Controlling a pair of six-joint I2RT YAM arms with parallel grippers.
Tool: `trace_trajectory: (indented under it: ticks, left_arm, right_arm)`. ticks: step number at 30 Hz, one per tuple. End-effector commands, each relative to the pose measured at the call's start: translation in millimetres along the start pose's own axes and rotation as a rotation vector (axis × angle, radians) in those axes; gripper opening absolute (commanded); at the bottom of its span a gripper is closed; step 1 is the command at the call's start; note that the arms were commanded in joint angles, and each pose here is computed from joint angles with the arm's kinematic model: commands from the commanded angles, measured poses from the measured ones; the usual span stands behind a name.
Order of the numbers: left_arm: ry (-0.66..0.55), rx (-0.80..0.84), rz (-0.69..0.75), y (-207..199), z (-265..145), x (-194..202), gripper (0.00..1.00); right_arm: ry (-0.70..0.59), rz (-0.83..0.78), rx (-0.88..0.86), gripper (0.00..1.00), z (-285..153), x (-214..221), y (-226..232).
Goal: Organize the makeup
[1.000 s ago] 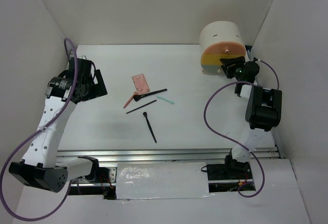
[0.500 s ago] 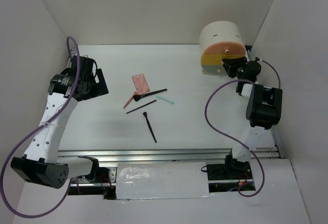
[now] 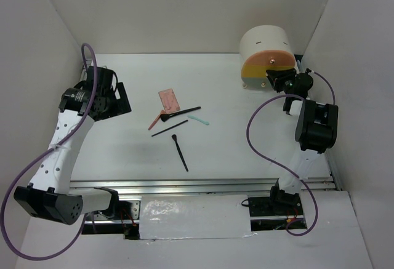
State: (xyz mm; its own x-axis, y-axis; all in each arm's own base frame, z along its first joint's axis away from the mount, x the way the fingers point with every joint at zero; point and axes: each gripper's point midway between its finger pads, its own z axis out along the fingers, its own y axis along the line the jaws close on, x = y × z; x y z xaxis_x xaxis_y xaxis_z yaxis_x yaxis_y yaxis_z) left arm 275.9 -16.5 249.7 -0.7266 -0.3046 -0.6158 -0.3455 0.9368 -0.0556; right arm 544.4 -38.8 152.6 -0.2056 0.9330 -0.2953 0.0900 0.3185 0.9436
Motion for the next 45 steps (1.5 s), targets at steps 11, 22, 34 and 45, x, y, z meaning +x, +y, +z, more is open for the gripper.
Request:
trace_trajectory:
  ticks: [11,22,34,45]
  left_arm:
    - [-0.036,0.035,-0.014,-8.0,-2.8,-14.0,0.99]
    - [-0.035,0.055,-0.014,-11.3,0.3,-11.2,0.99]
    - [-0.041,0.073,-0.01,-11.0,-3.5,-7.7,0.99]
    - [-0.036,0.094,-0.011,-10.2,-6.3,1.1,0.99]
  right_arm:
    - [-0.037,-0.037,-0.081,0.15,-6.2,-13.8,26.8]
    - [-0.025,-0.043,-0.065,0.13,-34.5,-9.6,16.2]
    - [-0.02,-0.036,-0.071,0.13,-70.2,6.0,13.8]
    - [-0.015,-0.042,-0.073,0.13,-95.0,9.8,10.0]
